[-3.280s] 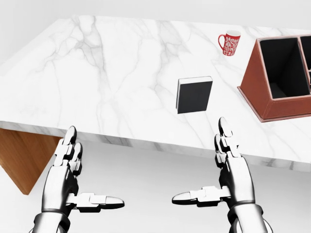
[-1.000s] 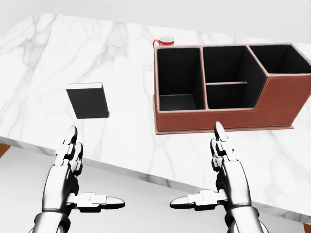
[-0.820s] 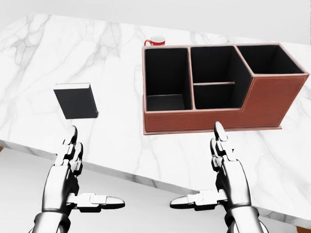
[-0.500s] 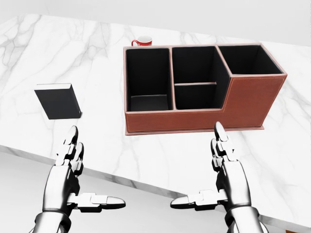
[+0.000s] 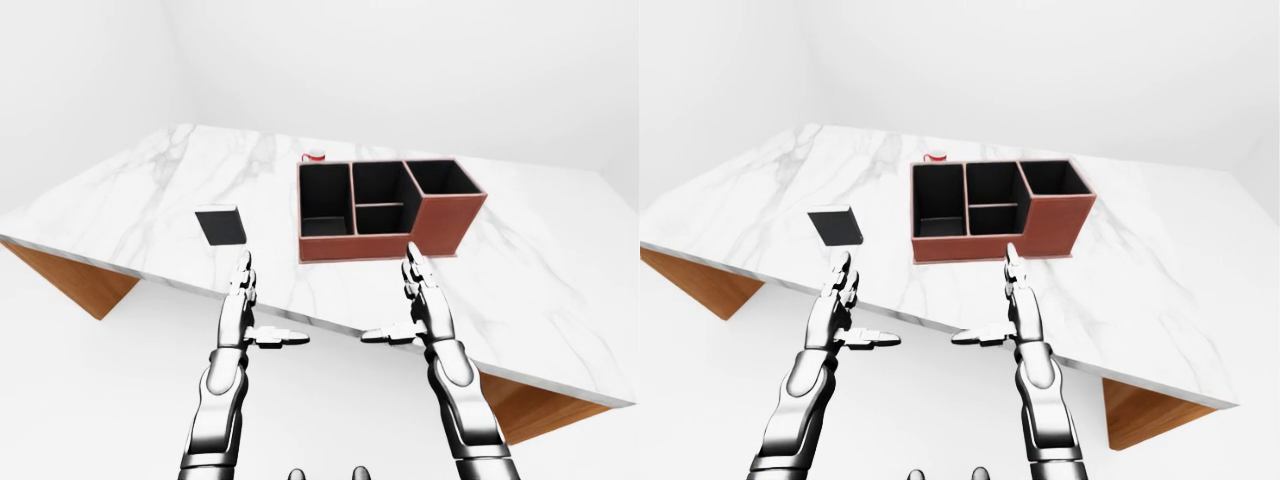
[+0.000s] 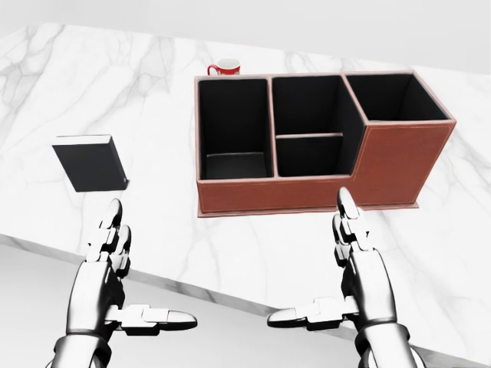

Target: Pick up the book and place it in the right compartment of the caddy.

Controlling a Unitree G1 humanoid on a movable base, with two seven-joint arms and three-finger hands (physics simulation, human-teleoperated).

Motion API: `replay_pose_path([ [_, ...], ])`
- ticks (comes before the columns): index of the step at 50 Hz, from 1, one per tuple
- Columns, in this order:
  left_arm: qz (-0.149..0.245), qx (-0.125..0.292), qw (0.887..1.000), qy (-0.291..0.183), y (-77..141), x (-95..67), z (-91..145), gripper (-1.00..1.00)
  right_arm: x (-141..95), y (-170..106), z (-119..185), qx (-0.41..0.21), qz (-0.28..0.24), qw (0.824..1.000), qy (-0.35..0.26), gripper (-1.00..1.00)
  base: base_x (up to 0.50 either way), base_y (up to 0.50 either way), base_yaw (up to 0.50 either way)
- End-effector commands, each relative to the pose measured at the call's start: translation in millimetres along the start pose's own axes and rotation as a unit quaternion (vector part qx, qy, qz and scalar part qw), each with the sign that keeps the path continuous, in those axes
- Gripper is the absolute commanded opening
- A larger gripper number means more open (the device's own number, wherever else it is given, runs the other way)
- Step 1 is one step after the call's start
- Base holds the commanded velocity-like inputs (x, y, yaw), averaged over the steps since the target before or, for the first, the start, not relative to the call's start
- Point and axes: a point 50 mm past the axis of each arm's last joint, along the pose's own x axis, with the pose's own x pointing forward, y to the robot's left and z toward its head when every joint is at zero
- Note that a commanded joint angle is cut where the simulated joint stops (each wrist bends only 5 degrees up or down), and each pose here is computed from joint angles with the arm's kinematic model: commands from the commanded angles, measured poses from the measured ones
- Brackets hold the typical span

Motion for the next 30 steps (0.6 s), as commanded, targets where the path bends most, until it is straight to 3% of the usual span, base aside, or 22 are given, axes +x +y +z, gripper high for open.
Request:
replay_pose_path([
  [1, 0.0, 0.0, 1.0, 0.0, 0, 0.1, 0, 1.0, 0, 0, 5, -0.003, -0.001, 1.0, -0.002, 1.0, 0.18, 0.06, 0.0],
  [17, -0.003, 0.0, 1.0, -0.004, -1, -2.4, 2, 1.0, -2, -1, 8, -0.001, -0.001, 1.0, -0.021, 1.0, 0.16, 0.16, 0.0],
  [22, -0.004, -0.011, 0.999, -0.036, 0, -5.0, 13, 1.0, -6, 0, 13, -0.002, -0.001, 0.999, -0.049, 1.0, 0.16, 0.21, 0.0],
  [24, -0.006, -0.014, 0.998, -0.059, -1, -7.4, 22, 1.0, -8, 0, 29, -0.01, -0.001, 0.997, -0.073, 1.0, 0.16, 0.21, 0.0],
  [30, -0.007, -0.018, 0.994, -0.106, -1, -14.6, 39, 1.0, -9, 1, 20, -0.01, -0.003, 0.998, -0.069, 1.0, 0.16, 0.2, 0.0],
])
